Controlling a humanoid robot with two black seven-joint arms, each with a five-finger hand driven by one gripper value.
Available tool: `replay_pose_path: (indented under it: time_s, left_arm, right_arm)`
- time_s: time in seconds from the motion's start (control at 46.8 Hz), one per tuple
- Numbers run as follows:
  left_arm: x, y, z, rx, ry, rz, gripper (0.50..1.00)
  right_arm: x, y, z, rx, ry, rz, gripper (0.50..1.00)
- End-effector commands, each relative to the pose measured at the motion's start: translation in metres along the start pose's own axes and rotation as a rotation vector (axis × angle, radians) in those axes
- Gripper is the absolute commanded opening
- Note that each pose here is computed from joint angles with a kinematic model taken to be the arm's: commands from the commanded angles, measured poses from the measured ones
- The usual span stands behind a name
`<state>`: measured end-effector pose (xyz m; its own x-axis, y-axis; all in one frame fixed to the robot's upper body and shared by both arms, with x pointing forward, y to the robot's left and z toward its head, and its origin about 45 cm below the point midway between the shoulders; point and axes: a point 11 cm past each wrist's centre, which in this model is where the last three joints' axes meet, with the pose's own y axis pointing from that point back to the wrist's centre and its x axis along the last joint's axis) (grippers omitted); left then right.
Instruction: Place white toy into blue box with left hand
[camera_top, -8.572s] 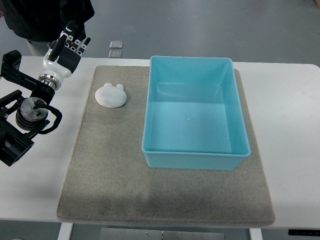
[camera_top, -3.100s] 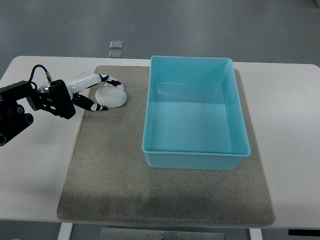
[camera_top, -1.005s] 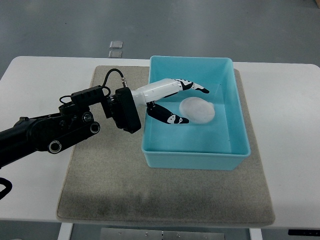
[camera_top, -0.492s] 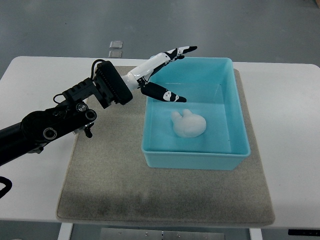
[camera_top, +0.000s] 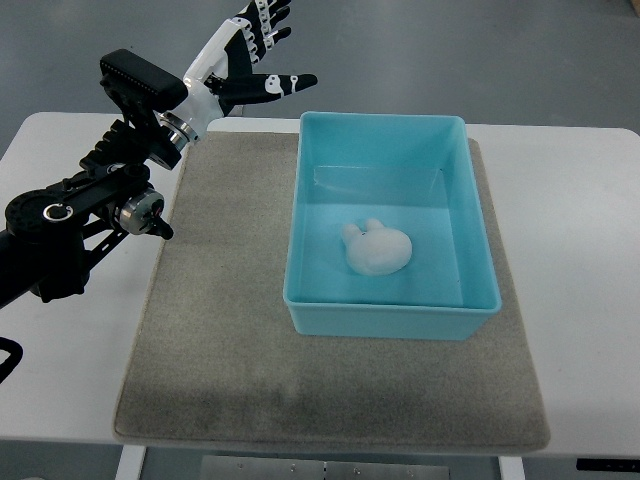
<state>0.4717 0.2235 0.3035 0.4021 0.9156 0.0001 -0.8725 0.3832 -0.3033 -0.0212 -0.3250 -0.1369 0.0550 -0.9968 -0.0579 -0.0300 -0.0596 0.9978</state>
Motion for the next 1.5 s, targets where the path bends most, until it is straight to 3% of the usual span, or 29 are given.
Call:
replay_pose_path:
  time_s: [0.0,0.128,0.342,0.705,1.475]
  left_arm:
    - [0.026,0.002,-0.002,0.0,0.126,0.112,0.994]
    - [0.047,0.007,-0.008,0.01,0.263,0.199,0.994]
    - [0.069,0.016,-0.015,0.019,0.319,0.184,0.994]
    - [0.1,0.03,-0.036,0.113,0.522,0.395,0.994]
    - [0.101,0.036,-0.047,0.19,0.686,0.43,0.994]
  right_arm:
    - [0.0,0.0,0.0,0.0,-0.001,0.0,0.936]
    - [0.0,0.0,0.0,0.0,-0.001,0.0,0.936]
    - [0.0,0.0,0.0,-0.002,-0.001,0.0,0.936]
    - [0.0,0.0,0.0,0.0,-0.001,0.0,0.936]
    - [0.0,0.0,0.0,0.0,0.001,0.0,0.936]
